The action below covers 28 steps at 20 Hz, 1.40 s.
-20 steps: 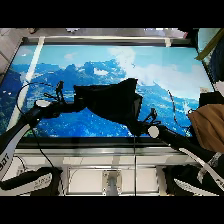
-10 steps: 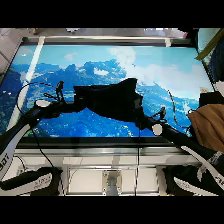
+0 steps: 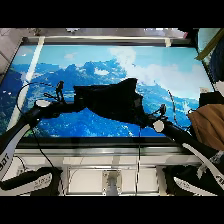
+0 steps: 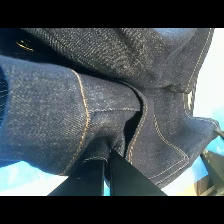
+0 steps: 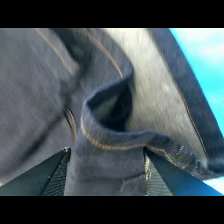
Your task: Fold the clothes and pants, and hang the long-sleeved shirts on hangers.
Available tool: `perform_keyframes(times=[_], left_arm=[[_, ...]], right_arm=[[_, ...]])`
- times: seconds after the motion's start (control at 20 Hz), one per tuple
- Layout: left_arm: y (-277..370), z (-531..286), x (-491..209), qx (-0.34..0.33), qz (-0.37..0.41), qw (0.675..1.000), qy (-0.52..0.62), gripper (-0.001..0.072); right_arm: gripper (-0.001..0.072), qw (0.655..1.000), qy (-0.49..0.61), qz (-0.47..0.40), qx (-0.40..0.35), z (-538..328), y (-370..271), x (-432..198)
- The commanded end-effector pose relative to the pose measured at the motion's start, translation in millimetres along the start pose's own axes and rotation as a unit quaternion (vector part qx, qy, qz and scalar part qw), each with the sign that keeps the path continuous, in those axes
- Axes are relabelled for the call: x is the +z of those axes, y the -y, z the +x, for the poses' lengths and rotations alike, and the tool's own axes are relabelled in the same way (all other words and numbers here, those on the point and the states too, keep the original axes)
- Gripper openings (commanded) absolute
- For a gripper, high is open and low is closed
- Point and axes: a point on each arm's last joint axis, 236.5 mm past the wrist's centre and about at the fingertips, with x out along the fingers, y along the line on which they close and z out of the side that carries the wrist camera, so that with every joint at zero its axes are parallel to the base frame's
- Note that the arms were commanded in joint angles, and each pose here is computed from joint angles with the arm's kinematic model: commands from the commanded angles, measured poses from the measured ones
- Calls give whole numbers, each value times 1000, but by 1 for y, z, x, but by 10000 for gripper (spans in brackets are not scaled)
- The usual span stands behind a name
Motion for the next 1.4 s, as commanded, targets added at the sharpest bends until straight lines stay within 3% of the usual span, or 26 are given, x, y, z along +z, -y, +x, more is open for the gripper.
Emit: perform_keyframes(times=[0.0, 0.1, 0.2, 0.3, 0.35, 0.4, 0.45, 0.65, 0.85, 1.0, 1.15, 1.35], left_arm=[[1, 0, 0, 0, 1, 1000, 0, 36], [1, 0, 0, 0, 1, 1000, 0, 37], [1, 0, 0, 0, 1, 1000, 0, 37], [1, 0, 0, 0, 1, 1000, 0, 36], [0, 0, 0, 0, 2, 1000, 0, 37], [0, 0, 0, 0, 2, 1000, -1, 37], [0, 0, 0, 0, 2, 1000, -1, 37], [-8, -4, -7, 18, 33, 999, -17, 35], [16, -56, 13, 15, 93, 995, 24, 34], [81, -131, 36, -4, 163, 982, 97, 32], [168, -219, 46, 4, 272, 947, 172, 31], [236, -295, 36, 18, 307, 930, 201, 32]], right_arm=[[529, 995, -51, -78, -38, -5, 9, -22], [507, 994, -55, -87, -42, -5, 11, -23], [432, 994, -56, -85, -48, -2, 15, -23], [422, 994, -52, -80, -47, 1, 16, -21], [299, 995, -49, -80, -45, 1, 14, -20], [75, 995, -43, -80, -39, 2, 11, -17], [18, 995, -37, -81, -33, 3, 8, -14], [10, 993, 6, -117, 16, 0, -20, 3], [8, 935, -8, -347, 72, -59, -87, -15], [7, 893, 0, -430, 134, -161, -155, -33], [7, 862, 22, -455, 220, -269, -213, -51], [6, 814, 42, -498, 297, -374, -261, -73]])
